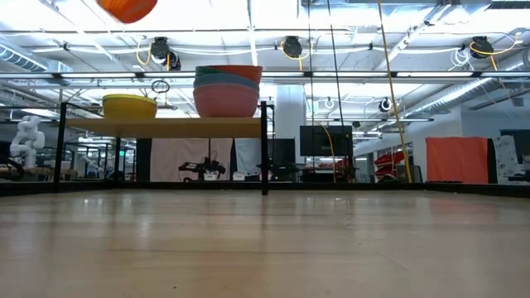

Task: Place and stack bowls onto a shelf
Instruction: Stack the light orange bowl on the green bowl on the shelf

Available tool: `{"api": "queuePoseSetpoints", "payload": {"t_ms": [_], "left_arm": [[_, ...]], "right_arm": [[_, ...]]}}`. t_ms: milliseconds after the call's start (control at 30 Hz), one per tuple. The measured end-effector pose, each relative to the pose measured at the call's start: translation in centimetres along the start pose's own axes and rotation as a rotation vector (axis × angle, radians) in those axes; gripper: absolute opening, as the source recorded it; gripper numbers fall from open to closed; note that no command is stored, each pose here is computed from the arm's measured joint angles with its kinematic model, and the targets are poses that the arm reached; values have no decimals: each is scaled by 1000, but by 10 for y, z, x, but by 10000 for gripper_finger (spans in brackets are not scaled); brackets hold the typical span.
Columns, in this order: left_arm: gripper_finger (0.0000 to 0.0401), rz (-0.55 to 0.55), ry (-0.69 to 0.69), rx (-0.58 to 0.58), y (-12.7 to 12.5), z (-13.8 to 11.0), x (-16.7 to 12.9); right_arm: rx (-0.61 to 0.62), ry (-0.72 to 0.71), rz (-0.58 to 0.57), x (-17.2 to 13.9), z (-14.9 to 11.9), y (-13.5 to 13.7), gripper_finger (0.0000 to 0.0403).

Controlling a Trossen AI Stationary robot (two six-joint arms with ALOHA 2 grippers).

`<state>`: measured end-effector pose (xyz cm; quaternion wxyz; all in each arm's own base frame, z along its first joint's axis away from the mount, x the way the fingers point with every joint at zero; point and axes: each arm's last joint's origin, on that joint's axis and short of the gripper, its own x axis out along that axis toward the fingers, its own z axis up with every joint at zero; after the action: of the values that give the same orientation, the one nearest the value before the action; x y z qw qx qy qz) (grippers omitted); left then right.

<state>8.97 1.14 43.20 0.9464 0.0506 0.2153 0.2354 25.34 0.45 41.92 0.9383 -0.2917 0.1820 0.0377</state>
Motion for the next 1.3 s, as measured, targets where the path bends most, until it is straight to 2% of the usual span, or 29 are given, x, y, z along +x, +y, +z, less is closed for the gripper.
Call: {"api": "queuePoseSetpoints", "payload": {"t_ms": [233,567,833,1033,1300], "left_arm": [[2,145,162,-45,9,-16,1],[2,307,209,-94,22,-19,3],[2,431,235,-240,32,-20,9],[2,505,305,-260,37,-18,28],[2,570,387,-297,50,-16,60]], "right_arm": [[0,-1,1,0,0,0,183],[0,-1,2,0,0,0,183],[0,0,2,0,0,0,183],[1,0,2,0,0,0,183],[100,0,2,0,0,0,183]]}}
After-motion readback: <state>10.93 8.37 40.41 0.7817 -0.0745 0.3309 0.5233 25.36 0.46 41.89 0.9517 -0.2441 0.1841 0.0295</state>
